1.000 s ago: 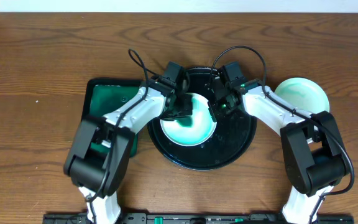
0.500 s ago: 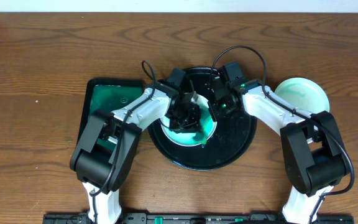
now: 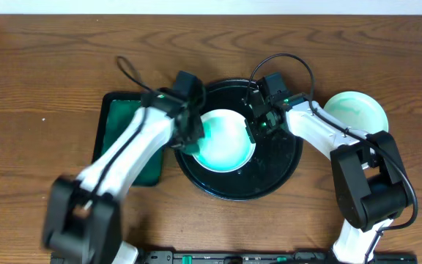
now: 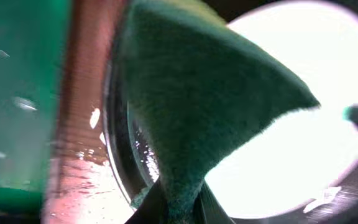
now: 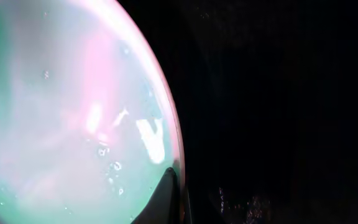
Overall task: Clean dirty plates on tray and stack at the side
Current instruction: 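Return the sponge to the basin with the left gripper, then lift the white plate with the right gripper and tilt it over the basin, then carry the plate right and set it on the plate stack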
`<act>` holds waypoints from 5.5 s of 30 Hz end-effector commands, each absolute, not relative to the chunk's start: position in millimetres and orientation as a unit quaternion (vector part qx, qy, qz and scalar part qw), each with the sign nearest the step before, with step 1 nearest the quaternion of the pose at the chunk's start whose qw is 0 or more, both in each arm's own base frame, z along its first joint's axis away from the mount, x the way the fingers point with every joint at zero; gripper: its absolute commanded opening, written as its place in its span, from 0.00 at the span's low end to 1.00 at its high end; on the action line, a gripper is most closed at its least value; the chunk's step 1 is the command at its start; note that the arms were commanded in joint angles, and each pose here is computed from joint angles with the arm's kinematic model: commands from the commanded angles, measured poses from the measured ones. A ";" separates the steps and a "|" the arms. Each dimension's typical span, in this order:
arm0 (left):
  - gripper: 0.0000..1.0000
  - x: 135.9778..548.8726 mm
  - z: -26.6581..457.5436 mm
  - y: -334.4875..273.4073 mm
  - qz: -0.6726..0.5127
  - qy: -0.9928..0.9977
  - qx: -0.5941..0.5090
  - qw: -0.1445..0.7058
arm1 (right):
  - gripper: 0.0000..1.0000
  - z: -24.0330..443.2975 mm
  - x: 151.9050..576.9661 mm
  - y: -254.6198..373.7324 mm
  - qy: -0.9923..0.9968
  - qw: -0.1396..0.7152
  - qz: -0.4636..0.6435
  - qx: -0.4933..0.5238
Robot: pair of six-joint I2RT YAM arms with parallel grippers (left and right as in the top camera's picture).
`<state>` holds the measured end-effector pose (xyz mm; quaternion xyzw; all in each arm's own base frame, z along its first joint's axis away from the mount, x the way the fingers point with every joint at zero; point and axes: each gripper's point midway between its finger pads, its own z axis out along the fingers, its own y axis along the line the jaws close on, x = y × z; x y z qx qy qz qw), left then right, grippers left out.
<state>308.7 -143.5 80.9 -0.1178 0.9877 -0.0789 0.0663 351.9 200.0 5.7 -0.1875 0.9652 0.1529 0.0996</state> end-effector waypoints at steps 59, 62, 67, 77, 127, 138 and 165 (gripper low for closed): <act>0.76 238.7 255.5 23.9 -0.097 0.871 -0.299 0.379 | 0.01 248.9 425.2 418.0 0.741 0.573 0.100 -0.334; 0.76 238.7 255.5 23.9 -0.097 0.871 -0.299 0.379 | 0.01 252.5 418.8 423.5 0.731 0.584 0.075 -0.345; 0.76 238.7 255.5 23.8 -0.097 0.871 -0.299 0.379 | 0.01 257.5 409.3 424.8 0.723 0.599 0.014 -0.343; 0.76 238.7 255.5 23.8 -0.097 0.871 -0.299 0.379 | 0.01 274.5 384.8 418.6 0.708 0.624 -0.111 -0.312; 0.76 238.7 255.5 23.9 -0.097 0.871 -0.299 0.379 | 0.01 283.4 363.8 439.2 0.644 0.622 -0.175 -0.409; 0.76 238.7 255.5 23.9 -0.097 0.871 -0.299 0.379 | 0.01 277.0 392.3 414.7 0.712 0.631 -0.099 -0.292; 0.76 238.7 255.5 23.9 -0.097 0.871 -0.299 0.379 | 0.01 193.8 395.1 -13.2 0.944 0.218 0.114 0.218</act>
